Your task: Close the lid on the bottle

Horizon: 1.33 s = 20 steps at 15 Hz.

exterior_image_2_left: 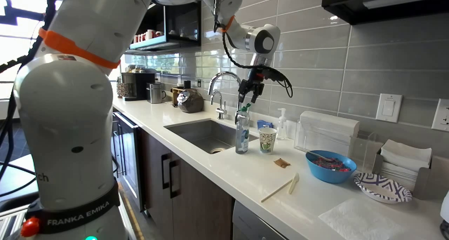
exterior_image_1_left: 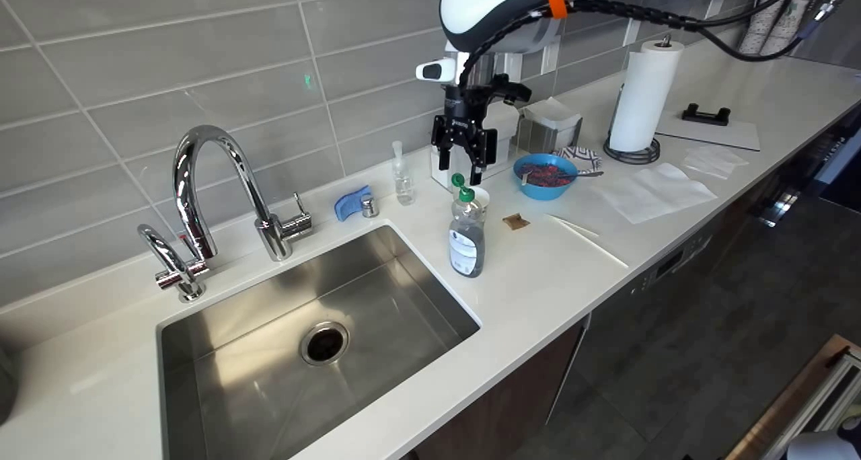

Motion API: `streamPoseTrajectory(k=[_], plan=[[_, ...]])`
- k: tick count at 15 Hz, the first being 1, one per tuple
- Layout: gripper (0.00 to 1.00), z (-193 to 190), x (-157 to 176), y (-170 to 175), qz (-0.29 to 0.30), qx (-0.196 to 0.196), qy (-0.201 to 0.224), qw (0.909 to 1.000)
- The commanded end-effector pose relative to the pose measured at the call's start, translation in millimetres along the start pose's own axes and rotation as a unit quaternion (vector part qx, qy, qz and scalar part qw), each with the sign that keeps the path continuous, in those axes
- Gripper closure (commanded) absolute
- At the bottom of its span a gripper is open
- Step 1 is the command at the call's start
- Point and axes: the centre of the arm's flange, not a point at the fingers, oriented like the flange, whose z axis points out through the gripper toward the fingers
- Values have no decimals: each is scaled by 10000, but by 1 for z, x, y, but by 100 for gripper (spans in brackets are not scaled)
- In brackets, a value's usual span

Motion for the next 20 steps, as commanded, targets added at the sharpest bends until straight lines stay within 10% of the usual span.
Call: streamPoseTrajectory(k=[1, 5, 20], plan=[[0, 5, 6, 2, 115, 15, -154, 9998], [0, 9, 10, -5, 370, -162, -748, 9964], [0, 23, 16, -13, 236, -101, -814, 9963]])
